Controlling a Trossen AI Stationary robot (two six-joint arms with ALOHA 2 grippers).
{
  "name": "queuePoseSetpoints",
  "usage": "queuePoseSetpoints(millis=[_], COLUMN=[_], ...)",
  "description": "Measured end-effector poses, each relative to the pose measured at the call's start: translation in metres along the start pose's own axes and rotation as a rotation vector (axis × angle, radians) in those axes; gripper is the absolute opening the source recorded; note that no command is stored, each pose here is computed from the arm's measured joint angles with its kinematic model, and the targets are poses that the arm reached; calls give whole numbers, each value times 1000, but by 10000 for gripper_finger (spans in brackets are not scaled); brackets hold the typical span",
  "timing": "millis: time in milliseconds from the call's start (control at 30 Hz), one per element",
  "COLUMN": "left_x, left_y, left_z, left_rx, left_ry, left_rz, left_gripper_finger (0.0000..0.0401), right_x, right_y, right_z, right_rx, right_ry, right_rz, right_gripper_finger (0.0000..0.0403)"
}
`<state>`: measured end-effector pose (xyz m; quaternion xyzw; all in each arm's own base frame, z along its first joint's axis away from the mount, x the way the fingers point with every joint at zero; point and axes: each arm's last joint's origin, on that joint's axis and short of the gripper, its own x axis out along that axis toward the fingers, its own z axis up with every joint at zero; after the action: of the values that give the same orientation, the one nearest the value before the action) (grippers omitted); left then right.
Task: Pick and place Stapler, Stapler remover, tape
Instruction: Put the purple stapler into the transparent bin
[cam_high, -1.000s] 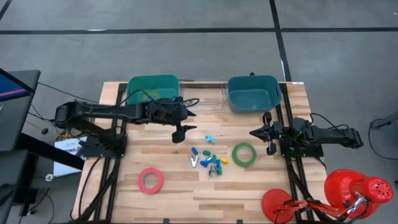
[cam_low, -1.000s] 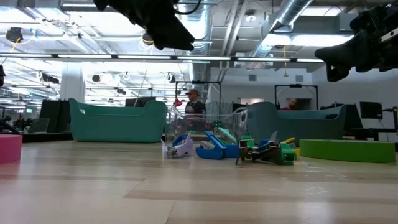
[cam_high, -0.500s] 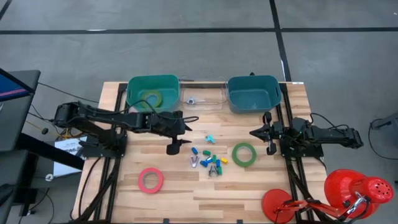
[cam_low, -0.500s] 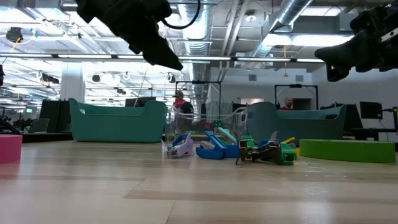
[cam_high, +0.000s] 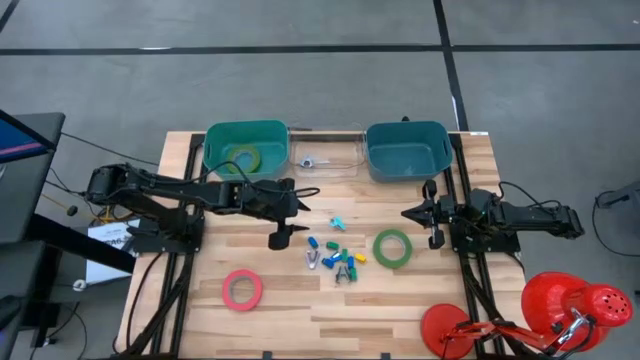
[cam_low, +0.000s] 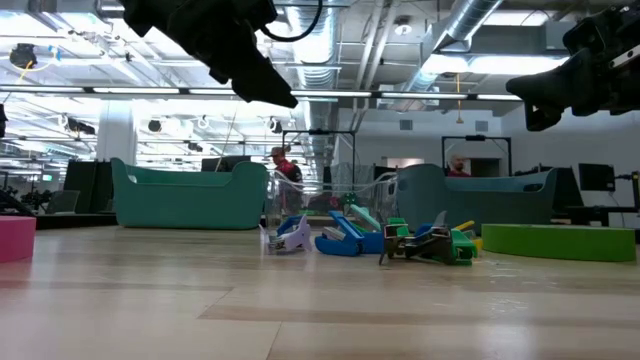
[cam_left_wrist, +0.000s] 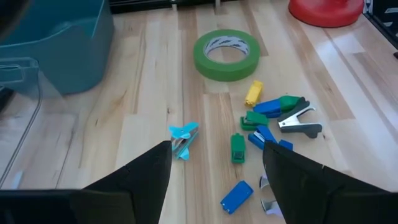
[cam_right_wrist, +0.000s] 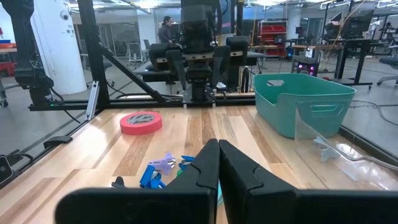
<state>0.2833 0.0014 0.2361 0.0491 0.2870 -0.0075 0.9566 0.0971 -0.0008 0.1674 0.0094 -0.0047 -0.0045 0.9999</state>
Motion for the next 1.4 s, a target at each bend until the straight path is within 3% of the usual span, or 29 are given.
queuePoseSetpoints(millis=[800, 1167, 1400], left_x=[13, 19, 31], left_y=[-2, 6, 6], left_z=[1, 38, 50], left_rx=[24, 21, 22], left_ry=[-20, -87, -52], left_rz=[-23, -8, -44], left_gripper_finger=[235, 235, 235], right_x=[0, 0, 0], right_y=[0, 0, 0], right_z=[0, 0, 0], right_rx=[0, 0, 0], right_ry=[1, 5, 3], right_rz=[0, 0, 0], right_gripper_finger=[0, 0, 0])
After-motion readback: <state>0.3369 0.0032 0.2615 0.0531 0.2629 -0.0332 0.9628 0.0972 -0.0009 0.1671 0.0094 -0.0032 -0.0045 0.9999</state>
